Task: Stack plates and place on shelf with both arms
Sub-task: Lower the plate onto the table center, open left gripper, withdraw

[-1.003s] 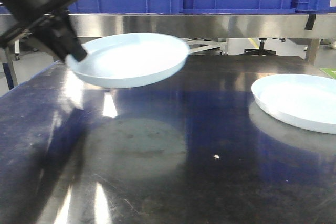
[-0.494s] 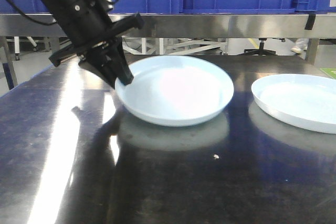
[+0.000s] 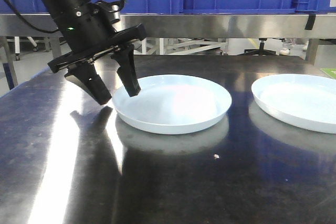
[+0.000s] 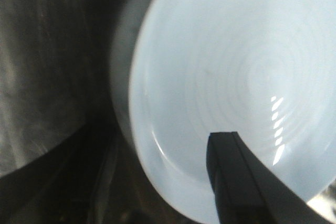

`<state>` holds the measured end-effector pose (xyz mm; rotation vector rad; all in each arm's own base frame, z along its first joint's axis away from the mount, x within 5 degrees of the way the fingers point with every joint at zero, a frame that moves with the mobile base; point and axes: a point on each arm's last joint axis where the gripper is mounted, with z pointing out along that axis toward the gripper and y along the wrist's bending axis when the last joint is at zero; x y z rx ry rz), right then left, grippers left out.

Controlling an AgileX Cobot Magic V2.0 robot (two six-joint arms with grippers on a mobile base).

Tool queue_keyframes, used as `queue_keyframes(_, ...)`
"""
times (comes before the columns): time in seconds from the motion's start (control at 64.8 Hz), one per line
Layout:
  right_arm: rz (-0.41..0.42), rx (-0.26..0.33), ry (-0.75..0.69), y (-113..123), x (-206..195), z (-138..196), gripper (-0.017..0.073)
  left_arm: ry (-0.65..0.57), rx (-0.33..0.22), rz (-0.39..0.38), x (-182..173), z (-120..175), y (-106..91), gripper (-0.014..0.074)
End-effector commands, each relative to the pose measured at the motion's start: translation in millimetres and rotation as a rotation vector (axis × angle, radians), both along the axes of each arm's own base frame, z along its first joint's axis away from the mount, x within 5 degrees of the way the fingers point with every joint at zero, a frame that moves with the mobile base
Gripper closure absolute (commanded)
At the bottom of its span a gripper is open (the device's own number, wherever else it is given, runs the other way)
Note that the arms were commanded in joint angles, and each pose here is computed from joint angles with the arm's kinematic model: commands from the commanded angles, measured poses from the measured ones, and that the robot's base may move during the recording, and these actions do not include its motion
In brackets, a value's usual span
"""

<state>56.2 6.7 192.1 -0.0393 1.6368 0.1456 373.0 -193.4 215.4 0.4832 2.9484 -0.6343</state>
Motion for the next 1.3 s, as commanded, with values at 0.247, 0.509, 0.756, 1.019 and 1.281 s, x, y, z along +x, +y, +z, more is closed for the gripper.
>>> queue_keyframes(0.247, -0.003, -0.003, -0.106, 0, -1, 8, 0.0511, -0.221, 0.036, -0.069, -26, 78, 5.4, 0.0294)
queue_keyframes(0.509, -0.003, -0.003, -0.106, 0, -1, 8, 0.0511, -0.369, 0.038, -0.043, -42, 100, 17.8, 0.0507)
queue_keyframes(0.756, -0.003, -0.003, -0.106, 0, -1, 8, 0.0511, -0.684, -0.033, 0.079, -58, 99, 34.5, 0.0508)
queue_keyframes(1.019, -0.003, -0.003, -0.106, 0, -1, 8, 0.0511, -0.997, -0.094, 0.183, -99, 94, 65.3, 0.0512)
queue_keyframes(1.281, -0.003, -0.003, -0.106, 0, -1, 8, 0.0511, -1.227, -0.125, 0.21, -154, 90, 95.5, 0.0512)
